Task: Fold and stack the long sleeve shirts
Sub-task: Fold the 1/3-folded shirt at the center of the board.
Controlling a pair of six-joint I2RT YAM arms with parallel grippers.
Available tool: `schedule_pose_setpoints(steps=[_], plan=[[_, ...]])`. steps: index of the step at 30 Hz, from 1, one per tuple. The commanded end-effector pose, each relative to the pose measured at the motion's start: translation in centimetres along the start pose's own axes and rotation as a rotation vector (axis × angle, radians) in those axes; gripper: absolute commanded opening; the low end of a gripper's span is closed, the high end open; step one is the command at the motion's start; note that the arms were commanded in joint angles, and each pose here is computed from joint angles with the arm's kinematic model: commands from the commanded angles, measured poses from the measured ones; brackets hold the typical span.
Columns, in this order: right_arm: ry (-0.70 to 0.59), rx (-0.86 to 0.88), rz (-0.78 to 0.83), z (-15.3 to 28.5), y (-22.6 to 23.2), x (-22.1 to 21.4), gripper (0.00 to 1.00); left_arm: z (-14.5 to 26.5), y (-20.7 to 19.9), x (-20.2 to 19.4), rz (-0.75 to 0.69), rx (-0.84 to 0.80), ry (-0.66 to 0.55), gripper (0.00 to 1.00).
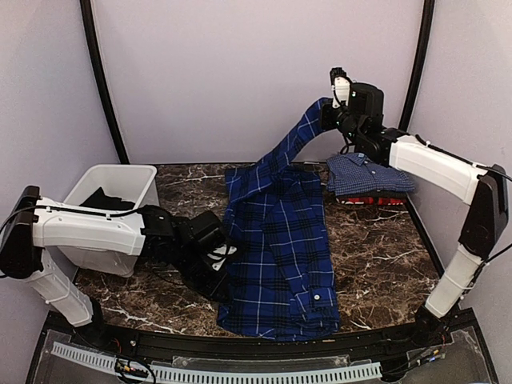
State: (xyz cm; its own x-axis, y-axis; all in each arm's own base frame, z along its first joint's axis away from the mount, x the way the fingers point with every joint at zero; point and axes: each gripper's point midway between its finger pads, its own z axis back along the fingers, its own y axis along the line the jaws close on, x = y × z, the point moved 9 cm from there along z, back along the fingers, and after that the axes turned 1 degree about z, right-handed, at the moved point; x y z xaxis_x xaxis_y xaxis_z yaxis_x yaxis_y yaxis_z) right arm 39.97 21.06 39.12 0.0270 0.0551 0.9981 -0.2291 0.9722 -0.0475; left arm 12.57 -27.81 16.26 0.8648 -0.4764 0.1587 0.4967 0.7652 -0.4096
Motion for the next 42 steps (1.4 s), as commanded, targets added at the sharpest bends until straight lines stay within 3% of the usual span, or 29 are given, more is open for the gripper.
schedule_pose_setpoints(steps=[1,23,42], plan=[[-0.043,-0.069,-0.010,1.1,-2.4,1.4,0.00,-0.1,-1.8,0.9,-0.116,-0.073,0.034,0.00],[-0.002,-0.213,-0.017,3.2,-8.9,-0.2,0.00,-3.4,-5.4,4.6,-0.248,-0.212,0.126,0.00],[-0.032,-0.194,-0.036,4.7,-9.9,1.4,0.00,-4.0,-6.8,4.5,-0.302,-0.259,0.192,0.00]])
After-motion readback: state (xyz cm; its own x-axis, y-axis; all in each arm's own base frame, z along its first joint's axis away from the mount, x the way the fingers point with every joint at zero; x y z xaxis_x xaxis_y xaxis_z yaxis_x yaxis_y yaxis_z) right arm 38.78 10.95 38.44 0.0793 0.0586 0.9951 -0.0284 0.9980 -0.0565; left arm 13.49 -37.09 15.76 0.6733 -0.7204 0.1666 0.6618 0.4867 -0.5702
